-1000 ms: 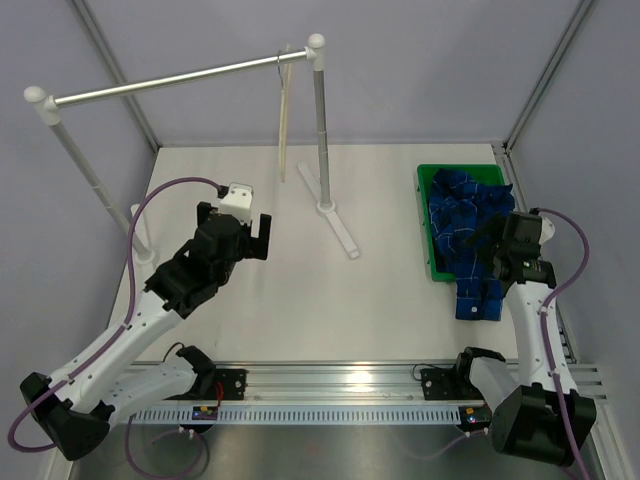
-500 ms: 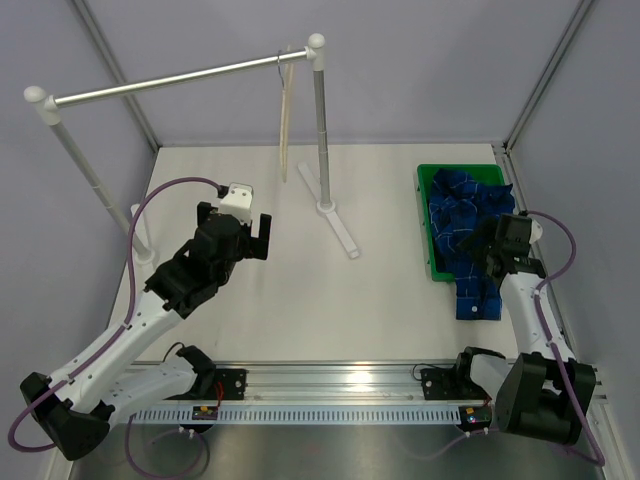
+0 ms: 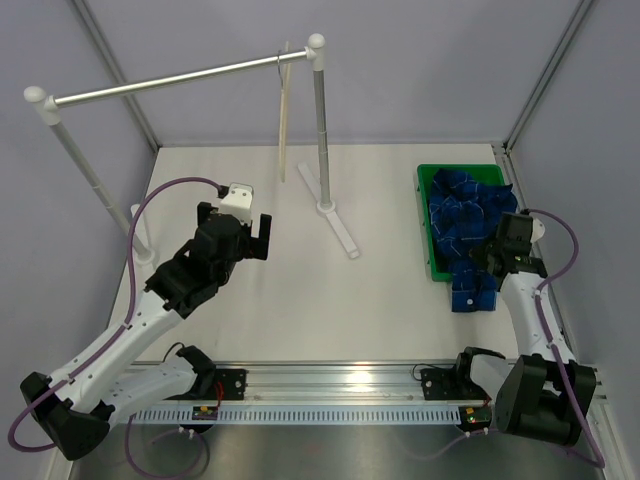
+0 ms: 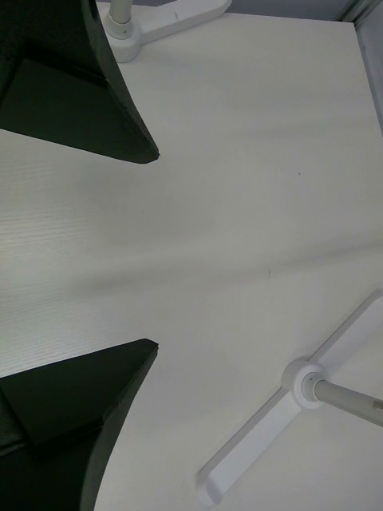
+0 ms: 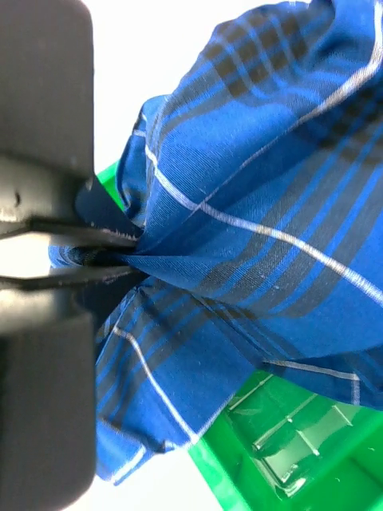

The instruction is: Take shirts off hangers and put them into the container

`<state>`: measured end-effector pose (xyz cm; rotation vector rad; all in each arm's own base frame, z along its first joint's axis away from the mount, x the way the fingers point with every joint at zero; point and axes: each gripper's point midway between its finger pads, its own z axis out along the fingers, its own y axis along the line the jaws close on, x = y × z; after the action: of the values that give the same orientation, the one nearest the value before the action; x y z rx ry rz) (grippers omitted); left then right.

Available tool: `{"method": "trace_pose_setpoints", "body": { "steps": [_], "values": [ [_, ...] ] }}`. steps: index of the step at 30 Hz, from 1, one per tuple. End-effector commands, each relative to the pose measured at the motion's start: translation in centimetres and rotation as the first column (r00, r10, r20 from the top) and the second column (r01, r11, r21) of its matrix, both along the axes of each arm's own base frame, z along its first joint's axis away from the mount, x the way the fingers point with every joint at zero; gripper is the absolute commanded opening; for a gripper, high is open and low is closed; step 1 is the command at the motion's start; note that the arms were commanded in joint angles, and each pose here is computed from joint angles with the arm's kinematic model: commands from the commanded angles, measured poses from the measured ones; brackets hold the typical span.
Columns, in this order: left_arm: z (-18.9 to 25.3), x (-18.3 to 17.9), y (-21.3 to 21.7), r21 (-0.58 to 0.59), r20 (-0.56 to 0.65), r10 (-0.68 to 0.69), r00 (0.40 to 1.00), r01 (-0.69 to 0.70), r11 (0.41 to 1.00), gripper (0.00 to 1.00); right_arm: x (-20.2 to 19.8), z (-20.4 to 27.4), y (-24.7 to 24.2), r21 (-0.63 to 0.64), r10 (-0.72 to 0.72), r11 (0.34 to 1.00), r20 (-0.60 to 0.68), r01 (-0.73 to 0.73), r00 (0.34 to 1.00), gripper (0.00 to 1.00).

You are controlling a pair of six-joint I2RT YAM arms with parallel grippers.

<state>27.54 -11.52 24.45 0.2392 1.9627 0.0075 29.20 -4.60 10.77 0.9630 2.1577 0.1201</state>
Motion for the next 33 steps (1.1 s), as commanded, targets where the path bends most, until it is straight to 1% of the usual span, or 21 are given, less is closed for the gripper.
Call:
{"method": "trace_pose_setpoints", "body": {
  "steps": [1,5,7,8,10,11,13,14,16,18,21,23,24,27,30,33],
  "values": [
    [0.2,0.2,-0.1,-0.011,0.010,0.005,1.000,-0.005,1.000,0.99,1.1,5.5,-0.9,-0.071,-0.004,0.997,0.106,0.012,0.994,0.14],
    [0.1,0.3,-0.1,-0.006,0.006,0.007,1.000,-0.007,1.000,0.99,2.5,9.4,-1.2,-0.092,0.014,0.996,0.136,-0.001,0.991,0.10],
    [0.1,0.3,-0.1,-0.006,0.005,0.007,1.000,-0.007,1.000,0.99,3.2,10.3,-1.3,-0.095,0.022,0.995,0.134,-0.010,0.991,0.08],
    [-0.1,0.3,0.0,0.000,0.002,0.009,1.000,-0.009,1.000,0.99,4.3,10.9,-1.5,-0.096,0.022,0.995,0.128,-0.010,0.992,0.04],
    [-0.1,0.3,0.0,0.000,0.003,0.010,1.000,-0.010,1.000,0.99,5.0,11.9,-1.7,-0.103,0.020,0.995,0.154,-0.004,0.988,0.02],
    [0.0,0.3,0.0,-0.001,0.004,0.010,1.000,-0.010,1.000,0.99,5.6,11.6,-1.8,-0.102,0.018,0.995,0.151,-0.003,0.988,0.00],
    [-0.1,0.3,0.0,0.002,0.002,0.012,1.000,-0.012,1.000,0.99,6.9,12.5,-2.1,-0.110,0.018,0.994,0.188,0.002,0.982,0.00],
    [-0.1,0.4,0.0,0.002,0.003,0.011,1.000,-0.011,1.000,0.99,7.6,11.8,-2.2,-0.104,0.021,0.995,0.173,-0.003,0.985,0.00],
    [-0.1,0.4,0.0,0.002,0.002,0.013,1.000,-0.013,1.000,0.99,8.7,11.7,-2.0,-0.101,0.037,0.995,0.193,-0.018,0.981,0.00],
    [0.0,0.3,0.1,0.003,0.004,0.014,1.000,-0.014,1.000,0.99,9.7,10.8,-2.0,-0.097,0.047,0.995,0.201,-0.028,0.978,0.00],
    [0.2,0.3,0.1,-0.001,0.010,0.015,1.000,-0.015,1.000,0.99,9.9,8.0,-1.6,-0.070,0.064,0.996,0.149,-0.054,0.987,0.00],
    [0.3,0.3,0.2,-0.002,0.013,0.016,1.000,-0.016,1.000,0.99,9.4,5.4,-1.1,-0.037,0.070,0.997,0.099,-0.066,0.993,0.00],
    [0.3,0.3,0.2,-0.003,0.014,0.017,1.000,-0.016,1.000,0.99,9.3,4.7,-1.1,-0.030,0.068,0.997,0.093,-0.066,0.993,0.00],
    [0.4,0.3,0.1,-0.009,0.016,0.013,1.000,-0.013,1.000,0.99,7.8,0.8,-0.7,0.008,0.057,0.998,0.005,-0.057,0.998,0.00],
    [0.3,0.2,0.0,-0.010,0.014,0.009,1.000,-0.009,1.000,0.99,6.9,-1.5,-0.3,0.048,0.049,0.998,-0.079,-0.046,0.996,0.00],
    [0.3,0.2,0.1,-0.009,0.015,0.012,1.000,-0.012,1.000,0.99,5.7,-3.0,0.3,0.079,0.057,0.996,-0.133,-0.047,0.990,0.00]
  ]
}}
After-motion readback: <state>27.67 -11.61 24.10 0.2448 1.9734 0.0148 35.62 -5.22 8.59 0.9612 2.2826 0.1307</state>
